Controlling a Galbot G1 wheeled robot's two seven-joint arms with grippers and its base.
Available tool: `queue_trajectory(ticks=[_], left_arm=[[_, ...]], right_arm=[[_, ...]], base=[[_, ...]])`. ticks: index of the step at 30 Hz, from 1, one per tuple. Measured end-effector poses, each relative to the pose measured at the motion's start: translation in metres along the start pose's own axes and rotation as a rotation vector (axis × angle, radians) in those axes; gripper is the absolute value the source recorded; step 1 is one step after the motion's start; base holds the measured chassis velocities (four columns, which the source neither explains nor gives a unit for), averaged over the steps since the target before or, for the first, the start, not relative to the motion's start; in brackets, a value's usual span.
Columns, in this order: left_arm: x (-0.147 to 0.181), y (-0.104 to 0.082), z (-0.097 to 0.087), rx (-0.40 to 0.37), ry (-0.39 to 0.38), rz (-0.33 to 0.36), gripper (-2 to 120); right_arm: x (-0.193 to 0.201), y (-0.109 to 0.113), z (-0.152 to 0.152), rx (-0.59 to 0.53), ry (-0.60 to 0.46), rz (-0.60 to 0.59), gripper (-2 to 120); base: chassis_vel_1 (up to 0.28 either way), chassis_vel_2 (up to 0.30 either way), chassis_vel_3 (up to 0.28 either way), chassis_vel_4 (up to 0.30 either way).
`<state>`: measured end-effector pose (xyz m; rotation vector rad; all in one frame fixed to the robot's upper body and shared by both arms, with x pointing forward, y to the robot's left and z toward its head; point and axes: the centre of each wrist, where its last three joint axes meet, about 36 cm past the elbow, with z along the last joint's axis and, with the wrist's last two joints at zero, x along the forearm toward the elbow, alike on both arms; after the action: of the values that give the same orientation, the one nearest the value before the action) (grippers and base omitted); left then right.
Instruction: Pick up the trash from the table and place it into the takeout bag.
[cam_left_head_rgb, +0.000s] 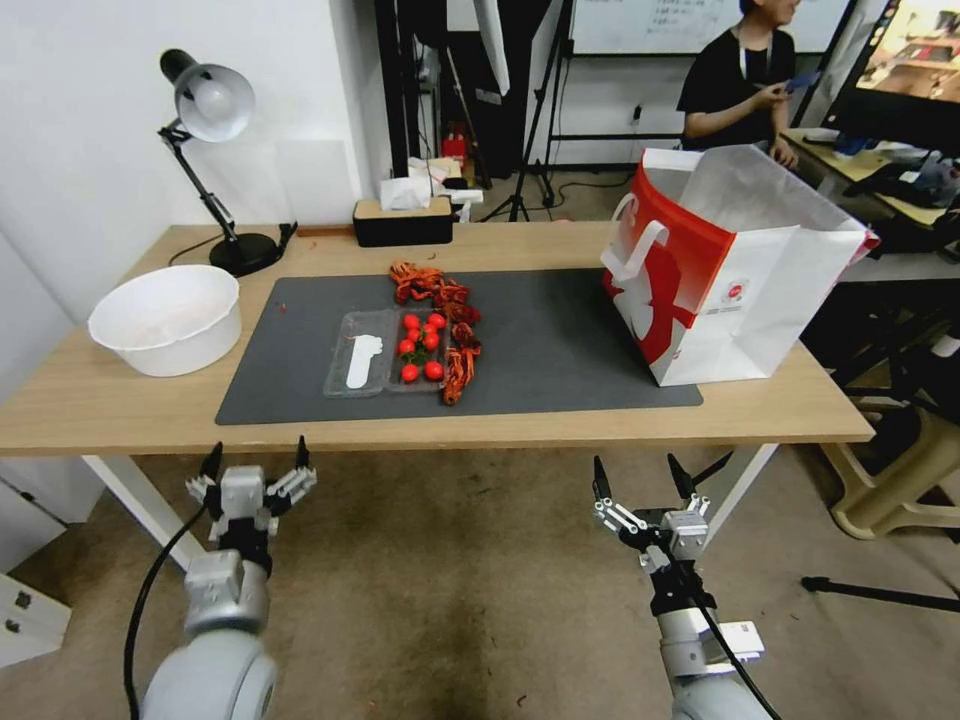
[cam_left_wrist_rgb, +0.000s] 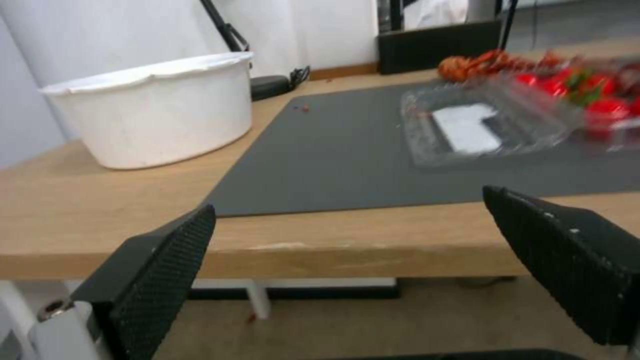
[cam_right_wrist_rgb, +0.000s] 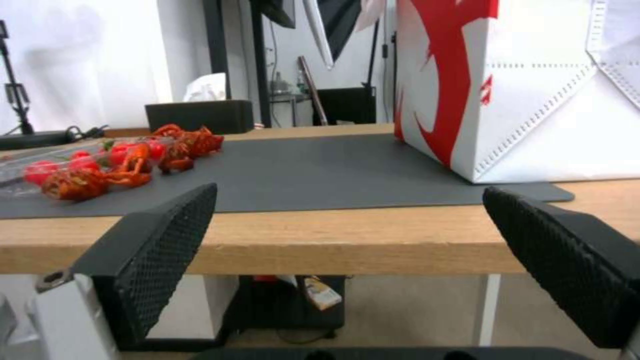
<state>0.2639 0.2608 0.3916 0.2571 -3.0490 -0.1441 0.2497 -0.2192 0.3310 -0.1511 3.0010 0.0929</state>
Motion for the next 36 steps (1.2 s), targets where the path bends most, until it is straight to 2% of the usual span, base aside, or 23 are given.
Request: queue_trajectory(ticks=[3,7,16,23,36], left_arm=[[0.006,0.001,0.002,0.087,-0.005,0.036,100],[0.008,0.001,0.003,0.108,-0.013,0.069,100],[0.005,0.0,0.01,0.063,-0.013,0.087,100],[0.005,0.002,0.017,0.059,-0.01,0.086,100],[0.005,0.002,0.017,0.06,-0.01,0.085,100]], right_arm=[[-0.001,-0.001,-0.001,-0.006,-0.01,-0.026,100],[-0.003,-0.002,-0.003,-0.033,-0.019,-0.055,100],[-0.015,-0.005,-0.009,-0.042,-0.03,-0.11,100],[-0.014,-0.003,-0.007,-0.044,-0.02,-0.124,100],[-0.014,-0.003,-0.006,-0.044,-0.02,-0.123,100]], base=[[0.0,0.0,0.0,0.0],[0.0,0.0,0.0,0.0],[0.0,0.0,0.0,0.0],[0.0,0.0,0.0,0.0],[0.0,0.0,0.0,0.0]])
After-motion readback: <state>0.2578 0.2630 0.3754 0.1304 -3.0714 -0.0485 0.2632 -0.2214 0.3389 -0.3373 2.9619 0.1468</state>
